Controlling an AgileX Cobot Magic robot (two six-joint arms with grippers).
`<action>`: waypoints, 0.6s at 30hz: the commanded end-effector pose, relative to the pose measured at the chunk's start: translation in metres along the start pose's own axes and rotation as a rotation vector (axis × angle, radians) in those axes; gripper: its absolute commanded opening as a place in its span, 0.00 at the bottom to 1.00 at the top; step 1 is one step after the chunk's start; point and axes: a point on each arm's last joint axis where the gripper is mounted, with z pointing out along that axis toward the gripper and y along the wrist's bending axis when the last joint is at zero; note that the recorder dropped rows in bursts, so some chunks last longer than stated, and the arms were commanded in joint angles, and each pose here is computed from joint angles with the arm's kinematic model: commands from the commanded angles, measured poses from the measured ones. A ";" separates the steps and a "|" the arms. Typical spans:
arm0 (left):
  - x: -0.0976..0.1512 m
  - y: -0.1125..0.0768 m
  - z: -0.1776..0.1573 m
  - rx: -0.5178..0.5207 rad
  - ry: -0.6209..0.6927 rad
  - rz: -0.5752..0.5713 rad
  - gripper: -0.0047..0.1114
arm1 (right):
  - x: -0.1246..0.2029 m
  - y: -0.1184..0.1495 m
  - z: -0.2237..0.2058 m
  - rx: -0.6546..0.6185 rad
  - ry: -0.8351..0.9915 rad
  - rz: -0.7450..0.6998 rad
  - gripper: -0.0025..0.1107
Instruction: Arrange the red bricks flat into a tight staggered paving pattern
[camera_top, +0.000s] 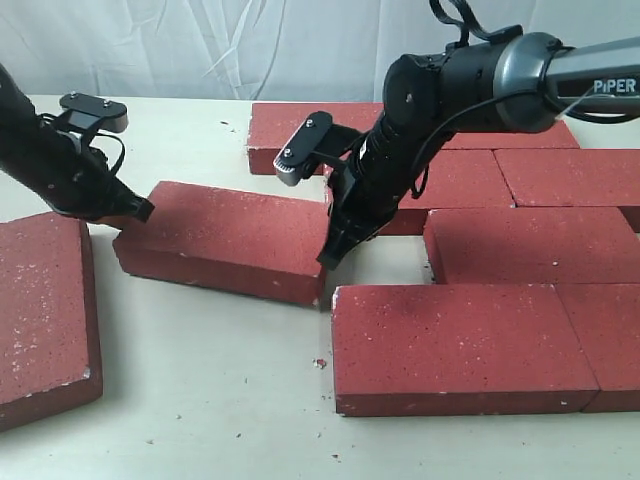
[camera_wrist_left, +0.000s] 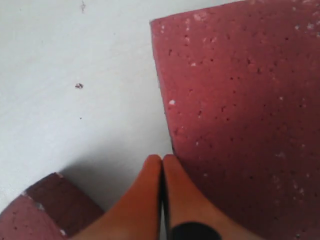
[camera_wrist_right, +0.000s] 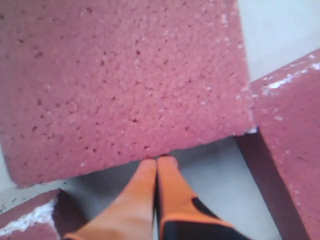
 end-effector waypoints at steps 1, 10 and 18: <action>0.002 -0.003 -0.002 0.013 0.025 0.006 0.04 | -0.006 -0.005 -0.003 0.021 -0.072 0.062 0.02; 0.008 0.013 -0.011 0.006 0.033 -0.038 0.04 | 0.010 -0.015 -0.004 0.057 0.053 0.019 0.02; -0.004 0.018 -0.016 -0.012 -0.111 -0.093 0.04 | 0.013 -0.021 -0.006 0.013 0.010 0.159 0.02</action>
